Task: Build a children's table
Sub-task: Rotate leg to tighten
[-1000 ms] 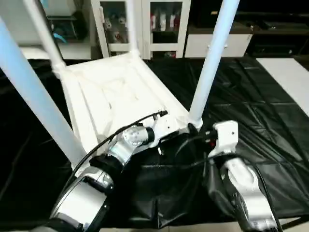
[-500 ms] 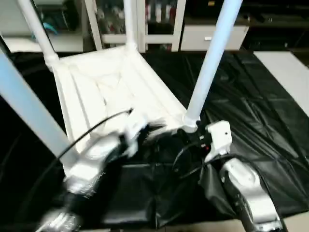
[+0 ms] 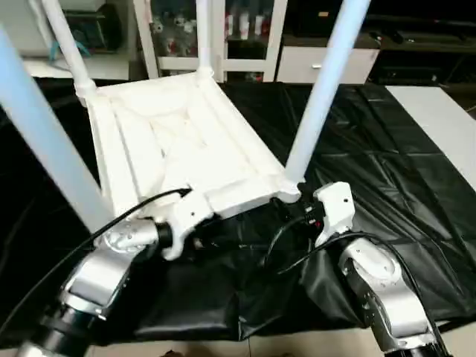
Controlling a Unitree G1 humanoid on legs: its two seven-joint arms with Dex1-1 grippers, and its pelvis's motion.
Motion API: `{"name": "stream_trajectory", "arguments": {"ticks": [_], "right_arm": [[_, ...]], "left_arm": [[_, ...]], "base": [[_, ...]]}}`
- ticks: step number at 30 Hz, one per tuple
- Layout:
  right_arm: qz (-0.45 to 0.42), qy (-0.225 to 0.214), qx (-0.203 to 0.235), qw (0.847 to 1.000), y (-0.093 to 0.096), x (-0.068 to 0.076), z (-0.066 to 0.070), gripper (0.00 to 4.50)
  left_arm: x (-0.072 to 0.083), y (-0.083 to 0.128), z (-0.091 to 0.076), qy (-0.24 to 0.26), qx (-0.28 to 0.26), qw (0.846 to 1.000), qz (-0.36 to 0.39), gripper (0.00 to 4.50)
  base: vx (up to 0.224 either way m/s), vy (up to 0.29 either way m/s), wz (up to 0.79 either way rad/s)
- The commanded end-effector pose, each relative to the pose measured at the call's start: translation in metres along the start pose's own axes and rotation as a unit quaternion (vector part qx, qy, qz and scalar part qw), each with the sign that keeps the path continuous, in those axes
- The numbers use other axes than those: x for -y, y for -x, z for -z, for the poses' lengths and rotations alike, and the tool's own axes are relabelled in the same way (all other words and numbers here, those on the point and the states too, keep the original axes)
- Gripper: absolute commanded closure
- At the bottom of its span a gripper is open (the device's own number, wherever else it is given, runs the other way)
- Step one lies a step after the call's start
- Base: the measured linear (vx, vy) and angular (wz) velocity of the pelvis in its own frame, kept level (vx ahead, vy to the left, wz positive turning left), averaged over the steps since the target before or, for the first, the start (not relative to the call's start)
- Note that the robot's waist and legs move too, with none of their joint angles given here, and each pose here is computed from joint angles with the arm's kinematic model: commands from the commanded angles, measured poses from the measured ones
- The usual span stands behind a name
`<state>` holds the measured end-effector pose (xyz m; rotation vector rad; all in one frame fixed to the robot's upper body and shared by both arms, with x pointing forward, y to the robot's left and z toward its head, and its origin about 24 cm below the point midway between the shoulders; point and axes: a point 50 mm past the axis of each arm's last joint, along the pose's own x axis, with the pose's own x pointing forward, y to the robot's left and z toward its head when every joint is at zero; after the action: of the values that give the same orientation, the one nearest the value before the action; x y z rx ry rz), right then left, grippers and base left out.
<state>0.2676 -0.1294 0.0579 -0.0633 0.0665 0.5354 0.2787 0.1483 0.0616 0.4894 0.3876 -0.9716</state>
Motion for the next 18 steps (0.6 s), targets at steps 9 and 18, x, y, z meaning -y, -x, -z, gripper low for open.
{"name": "stream_trajectory", "arguments": {"ticks": [9,18], "right_arm": [[0.023,-0.002,-0.003,1.000,0.008,0.004,0.004,1.18],[-0.016,-0.005,0.021,1.000,0.012,0.003,-0.001,1.18]], "left_arm": [[-0.021,-0.013,-0.018,-0.020,0.070,0.989,-0.127,0.62],[0.012,0.039,-0.004,0.184,0.280,0.942,0.015,0.06]], "base": [[0.000,0.000,0.00],[0.000,0.000,0.00]]}}
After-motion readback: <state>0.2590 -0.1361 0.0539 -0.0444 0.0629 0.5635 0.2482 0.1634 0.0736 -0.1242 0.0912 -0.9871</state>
